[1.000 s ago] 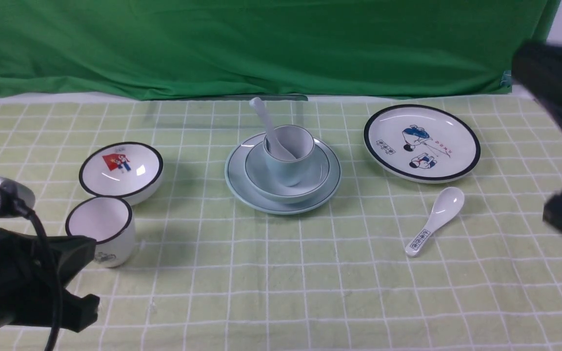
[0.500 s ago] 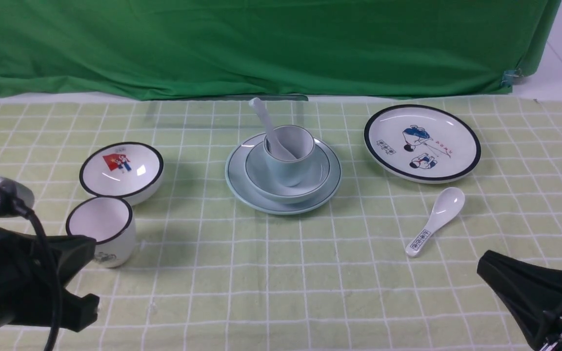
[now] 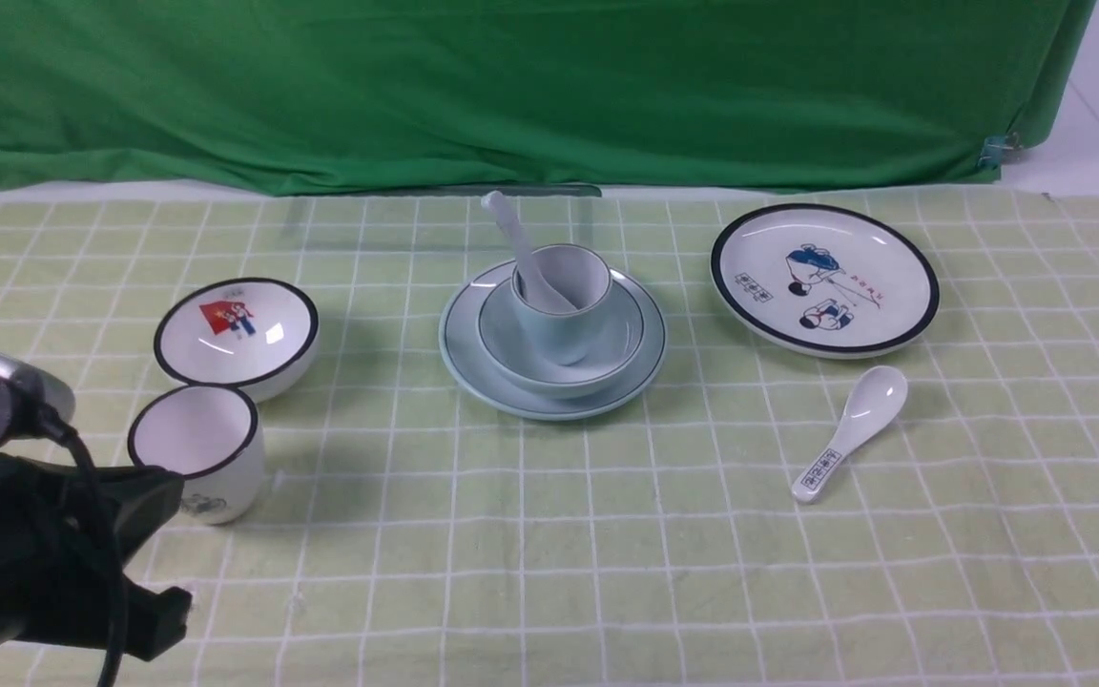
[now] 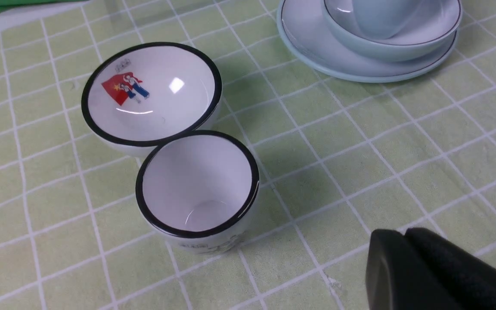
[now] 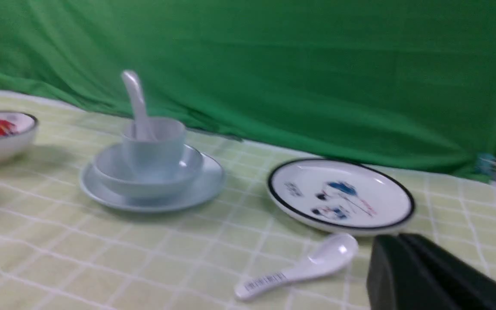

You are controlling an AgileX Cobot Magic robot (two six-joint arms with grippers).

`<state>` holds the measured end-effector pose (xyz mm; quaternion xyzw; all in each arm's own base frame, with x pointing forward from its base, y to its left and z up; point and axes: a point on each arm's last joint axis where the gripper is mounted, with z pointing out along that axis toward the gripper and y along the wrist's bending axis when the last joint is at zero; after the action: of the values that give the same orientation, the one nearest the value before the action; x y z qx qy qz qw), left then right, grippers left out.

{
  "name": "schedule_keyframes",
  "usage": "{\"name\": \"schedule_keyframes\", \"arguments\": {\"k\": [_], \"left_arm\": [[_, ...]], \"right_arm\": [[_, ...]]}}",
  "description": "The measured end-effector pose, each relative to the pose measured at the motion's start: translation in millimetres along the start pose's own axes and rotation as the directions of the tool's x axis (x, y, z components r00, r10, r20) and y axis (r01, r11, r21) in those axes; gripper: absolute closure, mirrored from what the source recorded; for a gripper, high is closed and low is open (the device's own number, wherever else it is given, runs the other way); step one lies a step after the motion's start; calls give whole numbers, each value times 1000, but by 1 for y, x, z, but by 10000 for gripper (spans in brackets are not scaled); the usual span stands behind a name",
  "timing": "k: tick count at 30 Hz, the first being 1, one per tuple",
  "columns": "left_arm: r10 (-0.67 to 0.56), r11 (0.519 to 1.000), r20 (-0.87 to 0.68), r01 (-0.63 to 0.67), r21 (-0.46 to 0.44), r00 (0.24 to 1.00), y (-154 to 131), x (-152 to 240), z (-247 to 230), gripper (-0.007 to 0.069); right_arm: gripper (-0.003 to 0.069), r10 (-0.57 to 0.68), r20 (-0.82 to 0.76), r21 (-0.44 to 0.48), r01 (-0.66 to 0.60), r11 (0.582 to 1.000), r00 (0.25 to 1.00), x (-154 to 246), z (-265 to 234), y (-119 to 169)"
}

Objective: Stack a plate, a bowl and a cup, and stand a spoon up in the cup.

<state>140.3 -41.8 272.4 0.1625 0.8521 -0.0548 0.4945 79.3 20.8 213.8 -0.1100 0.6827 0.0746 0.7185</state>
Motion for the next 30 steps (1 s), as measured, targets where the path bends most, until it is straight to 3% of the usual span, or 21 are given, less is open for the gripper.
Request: {"name": "schedule_keyframes", "arguments": {"k": [5, 10, 30], "left_arm": [[6, 1000, 0, -6, 0, 1000, 0, 0, 0, 654], [12, 1000, 0, -12, 0, 1000, 0, 0, 0, 654], [22, 1000, 0, -22, -1, 1000, 0, 0, 0, 654]], "right_arm": [[650, -19, -69, 119, 27, 992, 997, 8, -16, -8], [650, -6, -156, 171, 33, 985, 988, 19, -27, -8], [603, 34, -198, 179, 2, 984, 980, 23, -28, -8]]}}
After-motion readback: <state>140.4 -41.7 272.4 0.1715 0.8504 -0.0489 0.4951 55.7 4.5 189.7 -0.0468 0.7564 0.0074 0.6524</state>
